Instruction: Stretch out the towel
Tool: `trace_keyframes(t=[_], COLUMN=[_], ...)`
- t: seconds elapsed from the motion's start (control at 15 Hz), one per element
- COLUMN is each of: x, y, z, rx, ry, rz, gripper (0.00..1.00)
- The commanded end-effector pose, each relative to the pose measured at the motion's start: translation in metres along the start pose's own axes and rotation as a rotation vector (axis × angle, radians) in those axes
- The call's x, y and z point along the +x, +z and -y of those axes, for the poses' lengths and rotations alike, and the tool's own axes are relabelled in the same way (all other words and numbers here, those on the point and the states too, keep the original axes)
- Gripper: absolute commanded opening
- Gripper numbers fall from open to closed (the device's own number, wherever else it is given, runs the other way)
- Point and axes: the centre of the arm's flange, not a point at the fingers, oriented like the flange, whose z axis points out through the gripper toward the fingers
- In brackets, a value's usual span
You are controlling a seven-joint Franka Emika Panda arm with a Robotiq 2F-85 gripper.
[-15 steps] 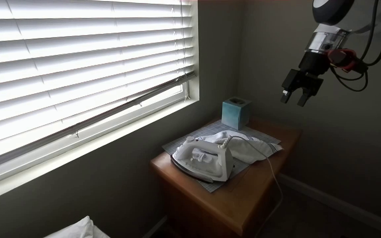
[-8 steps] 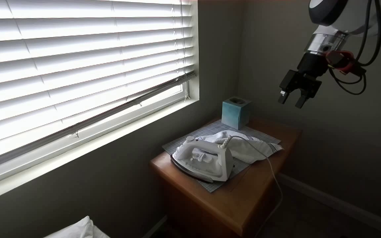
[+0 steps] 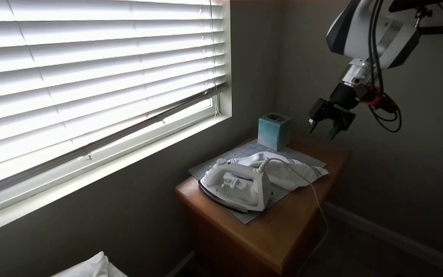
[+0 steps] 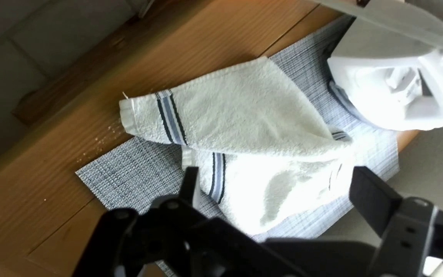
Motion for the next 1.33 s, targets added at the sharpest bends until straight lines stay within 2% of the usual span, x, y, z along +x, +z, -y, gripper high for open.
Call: trace_keyframes(t=[0.0, 0.4, 0.47, 0.53, 0.93, 1.27], x=[0.039, 0.053, 0.053, 0.041, 0.049, 0.05], y=[0.053, 0.103, 0.106, 0.084, 0.098, 0.126], z=[-0.028, -0.056, -0.058, -0.049, -0.054, -0.044], rx=[0.015, 0.005, 0.024, -0.009, -0.005, 0.04], ry=[0.025, 0.112, 0.125, 0.11, 0.127, 0.184], rz=[-0.049, -0.088, -0.085, -0.064, -0.068, -0.002], gripper=[1.0, 1.0, 1.0, 1.0, 1.0, 1.0])
